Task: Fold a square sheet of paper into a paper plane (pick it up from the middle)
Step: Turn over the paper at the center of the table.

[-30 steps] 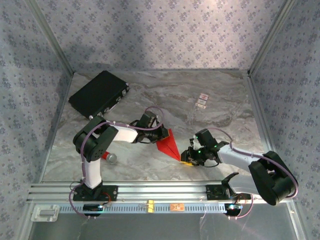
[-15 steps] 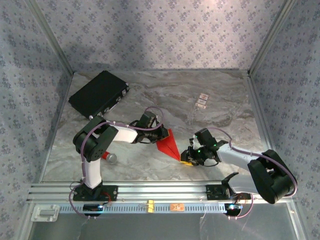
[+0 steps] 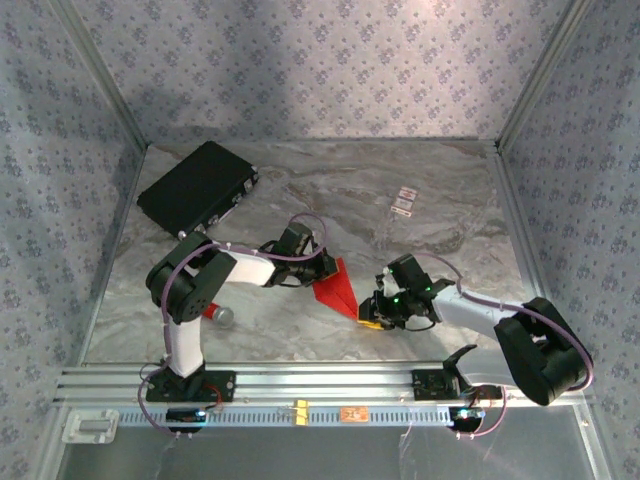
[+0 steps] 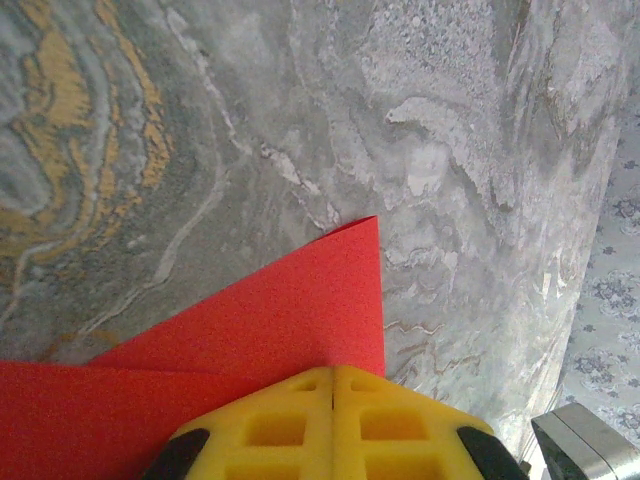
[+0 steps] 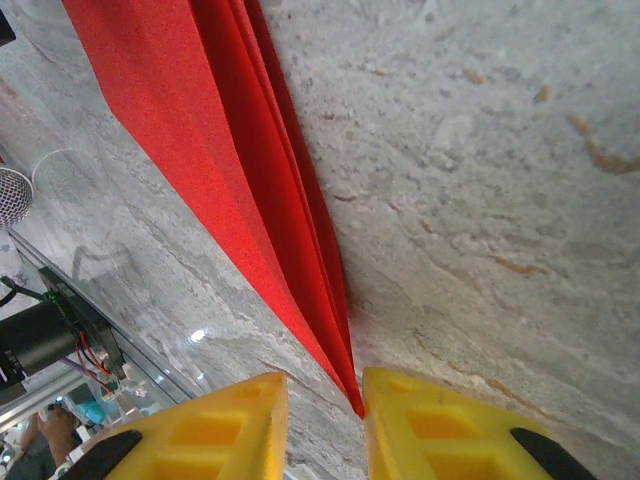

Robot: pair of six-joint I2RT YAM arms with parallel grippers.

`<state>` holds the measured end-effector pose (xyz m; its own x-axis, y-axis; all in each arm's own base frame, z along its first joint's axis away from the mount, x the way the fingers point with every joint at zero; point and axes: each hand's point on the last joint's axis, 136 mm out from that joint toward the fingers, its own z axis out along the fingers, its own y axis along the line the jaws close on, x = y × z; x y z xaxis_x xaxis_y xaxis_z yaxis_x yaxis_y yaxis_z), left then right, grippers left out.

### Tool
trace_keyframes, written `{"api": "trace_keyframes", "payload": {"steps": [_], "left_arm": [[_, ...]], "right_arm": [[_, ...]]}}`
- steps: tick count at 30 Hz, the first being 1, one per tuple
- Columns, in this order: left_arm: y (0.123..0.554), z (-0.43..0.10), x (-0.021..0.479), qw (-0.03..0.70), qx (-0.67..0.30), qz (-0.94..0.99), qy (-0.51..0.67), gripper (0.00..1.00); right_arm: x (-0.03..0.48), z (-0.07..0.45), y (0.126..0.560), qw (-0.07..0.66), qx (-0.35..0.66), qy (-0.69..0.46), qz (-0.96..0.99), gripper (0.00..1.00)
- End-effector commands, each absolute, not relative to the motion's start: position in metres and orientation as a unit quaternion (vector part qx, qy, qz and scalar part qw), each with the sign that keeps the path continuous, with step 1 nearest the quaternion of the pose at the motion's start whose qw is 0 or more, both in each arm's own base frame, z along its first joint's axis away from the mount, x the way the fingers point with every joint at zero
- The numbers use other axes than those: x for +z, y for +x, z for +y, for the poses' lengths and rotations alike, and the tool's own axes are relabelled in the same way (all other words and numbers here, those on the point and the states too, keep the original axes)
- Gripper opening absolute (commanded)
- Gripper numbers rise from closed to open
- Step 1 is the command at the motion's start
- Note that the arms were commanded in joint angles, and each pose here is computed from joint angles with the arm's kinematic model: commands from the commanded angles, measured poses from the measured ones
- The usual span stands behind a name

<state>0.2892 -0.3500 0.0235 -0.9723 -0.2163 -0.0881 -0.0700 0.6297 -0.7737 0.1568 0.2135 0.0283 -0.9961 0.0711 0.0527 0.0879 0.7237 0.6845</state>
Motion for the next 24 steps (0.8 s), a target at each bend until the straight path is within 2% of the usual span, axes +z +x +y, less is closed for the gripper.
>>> {"api": "trace_keyframes", "payload": {"steps": [1, 14, 24], "left_arm": [[0.279, -0.329, -0.004, 0.066, -0.378, 0.918, -0.102, 0.06], [0.277, -0.328, -0.007, 0.064, -0.382, 0.916, -0.105, 0.06], [0.278, -0.331, -0.005, 0.063, -0.388, 0.914, -0.103, 0.06]], "right_arm": [[0.039, 0.221, 0.160, 0.007, -0.384, -0.031, -0.923, 0.27], [0.039, 0.222, 0.164, 0.000, -0.391, -0.034, -0.920, 0.28], [0.053, 0.235, 0.185, -0.036, -0.425, -0.018, -0.904, 0.30]]}}
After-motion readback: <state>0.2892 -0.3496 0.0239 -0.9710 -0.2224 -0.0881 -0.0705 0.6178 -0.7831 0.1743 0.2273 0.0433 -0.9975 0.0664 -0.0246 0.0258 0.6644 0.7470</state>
